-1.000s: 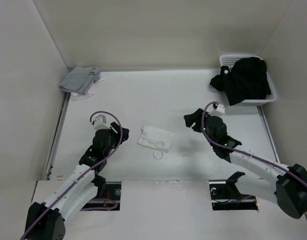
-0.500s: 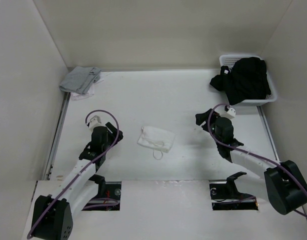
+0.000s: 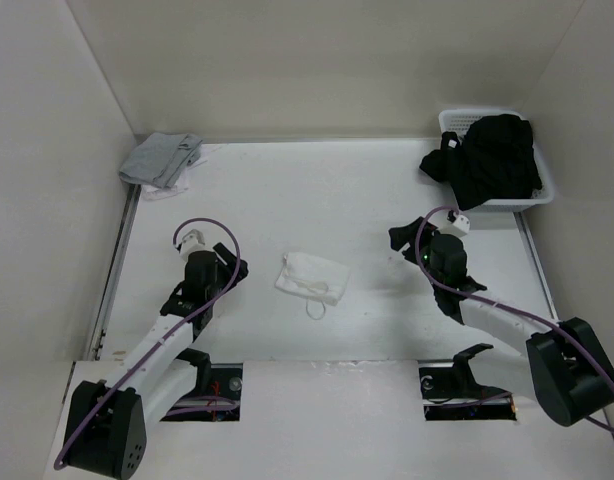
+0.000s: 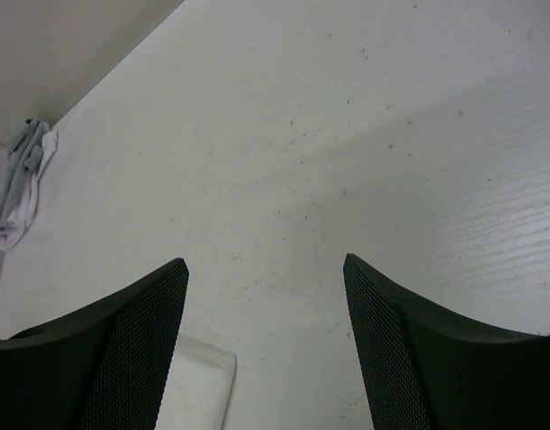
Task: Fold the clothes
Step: Fold the tank top
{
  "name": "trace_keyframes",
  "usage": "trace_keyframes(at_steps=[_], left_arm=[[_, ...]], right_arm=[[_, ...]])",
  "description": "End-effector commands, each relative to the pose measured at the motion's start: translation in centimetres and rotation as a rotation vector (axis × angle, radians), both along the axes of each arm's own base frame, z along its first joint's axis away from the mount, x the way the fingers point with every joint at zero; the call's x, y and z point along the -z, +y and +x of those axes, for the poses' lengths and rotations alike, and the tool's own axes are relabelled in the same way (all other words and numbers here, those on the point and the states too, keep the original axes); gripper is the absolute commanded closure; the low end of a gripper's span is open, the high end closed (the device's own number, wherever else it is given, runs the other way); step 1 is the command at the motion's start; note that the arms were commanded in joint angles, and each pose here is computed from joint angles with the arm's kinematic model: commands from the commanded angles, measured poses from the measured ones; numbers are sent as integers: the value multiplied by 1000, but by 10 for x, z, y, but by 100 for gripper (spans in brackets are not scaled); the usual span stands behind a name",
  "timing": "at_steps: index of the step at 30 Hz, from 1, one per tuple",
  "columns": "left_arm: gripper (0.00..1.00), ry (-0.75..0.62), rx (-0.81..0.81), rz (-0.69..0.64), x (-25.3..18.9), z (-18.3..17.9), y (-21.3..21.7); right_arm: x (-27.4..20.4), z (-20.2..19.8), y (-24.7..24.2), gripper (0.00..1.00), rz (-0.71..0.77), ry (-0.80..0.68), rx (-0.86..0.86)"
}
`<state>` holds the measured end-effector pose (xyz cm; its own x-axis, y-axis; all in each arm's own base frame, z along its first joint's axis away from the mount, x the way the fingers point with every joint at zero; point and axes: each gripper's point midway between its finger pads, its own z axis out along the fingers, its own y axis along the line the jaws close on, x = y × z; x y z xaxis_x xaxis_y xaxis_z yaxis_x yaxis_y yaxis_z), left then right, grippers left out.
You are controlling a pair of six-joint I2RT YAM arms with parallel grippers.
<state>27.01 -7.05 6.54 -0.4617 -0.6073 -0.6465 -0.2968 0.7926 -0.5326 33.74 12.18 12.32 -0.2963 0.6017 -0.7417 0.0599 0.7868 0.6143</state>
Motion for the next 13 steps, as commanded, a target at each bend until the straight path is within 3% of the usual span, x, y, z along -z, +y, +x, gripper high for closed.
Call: trace_keyframes(at_steps=[1, 13], left_arm=[[43, -89, 25, -34, -28, 16, -10], [43, -80, 60, -36, -23, 15, -16]], right_arm=[[-26, 12, 5, 25, 42, -80, -5], [-27, 11, 3, 25, 43, -83, -3]])
